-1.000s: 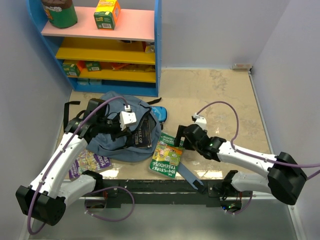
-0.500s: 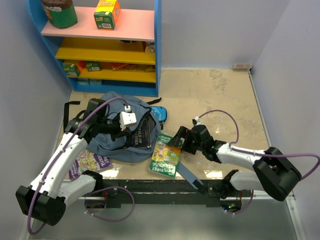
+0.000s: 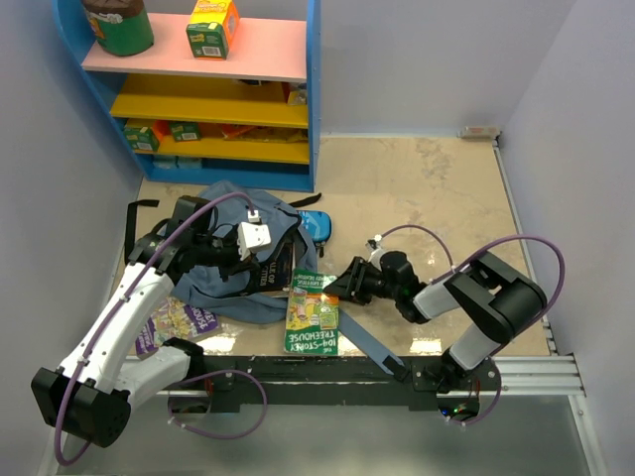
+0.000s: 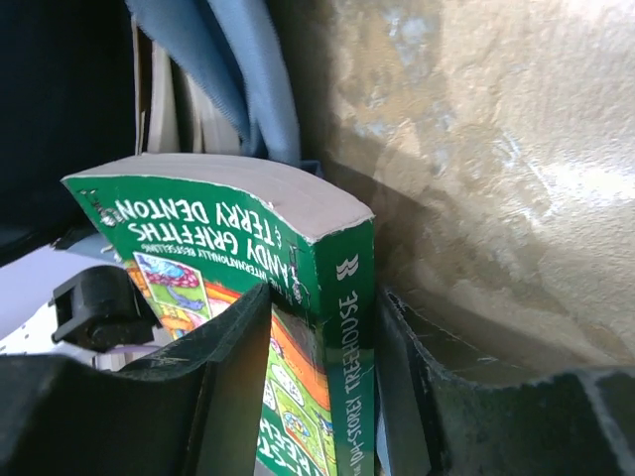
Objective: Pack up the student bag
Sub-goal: Pick up the book from the center of the board.
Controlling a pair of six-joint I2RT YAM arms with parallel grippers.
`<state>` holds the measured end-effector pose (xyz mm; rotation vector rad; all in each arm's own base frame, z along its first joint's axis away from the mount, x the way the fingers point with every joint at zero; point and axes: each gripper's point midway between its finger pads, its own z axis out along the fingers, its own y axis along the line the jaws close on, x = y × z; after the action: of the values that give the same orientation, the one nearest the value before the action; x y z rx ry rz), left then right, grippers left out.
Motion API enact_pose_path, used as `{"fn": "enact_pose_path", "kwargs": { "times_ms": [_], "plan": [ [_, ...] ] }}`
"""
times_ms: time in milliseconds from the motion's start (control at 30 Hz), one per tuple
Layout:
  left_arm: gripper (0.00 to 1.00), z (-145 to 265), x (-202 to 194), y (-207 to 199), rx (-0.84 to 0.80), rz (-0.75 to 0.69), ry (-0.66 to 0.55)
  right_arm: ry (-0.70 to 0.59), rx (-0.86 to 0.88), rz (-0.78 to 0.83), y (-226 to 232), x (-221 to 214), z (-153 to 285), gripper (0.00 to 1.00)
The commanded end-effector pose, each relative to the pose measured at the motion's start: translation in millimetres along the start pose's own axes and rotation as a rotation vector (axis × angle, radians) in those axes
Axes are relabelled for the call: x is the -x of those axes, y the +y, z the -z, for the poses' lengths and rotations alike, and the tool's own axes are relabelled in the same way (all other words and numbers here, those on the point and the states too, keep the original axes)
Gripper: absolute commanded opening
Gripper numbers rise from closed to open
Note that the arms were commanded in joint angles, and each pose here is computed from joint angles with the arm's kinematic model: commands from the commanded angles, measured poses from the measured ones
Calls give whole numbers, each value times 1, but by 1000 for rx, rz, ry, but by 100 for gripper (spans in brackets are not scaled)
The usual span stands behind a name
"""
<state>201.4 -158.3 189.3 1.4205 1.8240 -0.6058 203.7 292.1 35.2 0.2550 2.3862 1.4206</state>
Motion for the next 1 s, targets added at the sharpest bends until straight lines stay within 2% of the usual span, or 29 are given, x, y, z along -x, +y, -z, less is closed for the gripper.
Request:
{"fn": "enact_pose_path", "kwargs": {
  "times_ms": [0,233,267,333,367,400,433,467,600,733,967],
  "plan": [
    [0,1,20,-1,-18,-40,-70,38,183,71,42,-8,12,48],
    [0,1,24,0,-22,-34,-82,36,289,119,55,-10,13,57],
    [0,1,25,1,-20,-33,-84,21,338,138,63,-8,15,54],
    [0,2,26,0,-21,-34,-86,34,369,112,64,-12,16,34],
    [0,3,25,0,-20,-32,-82,0,456,145,80,-10,26,5],
    [0,3,26,1,-17,-34,-81,-4,497,141,86,-10,31,0],
    [0,3,25,0,-17,-33,-79,18,523,99,88,-14,35,0],
    [0,3,24,1,-14,-32,-75,4,593,119,100,-13,46,0],
    [0,5,25,0,-12,-36,-75,25,670,110,112,-14,64,0],
    [0,5,24,1,-6,-38,-72,49,752,189,134,-15,84,0],
    [0,6,26,0,-4,-33,-79,23,852,298,175,18,108,0]
  ]
}}
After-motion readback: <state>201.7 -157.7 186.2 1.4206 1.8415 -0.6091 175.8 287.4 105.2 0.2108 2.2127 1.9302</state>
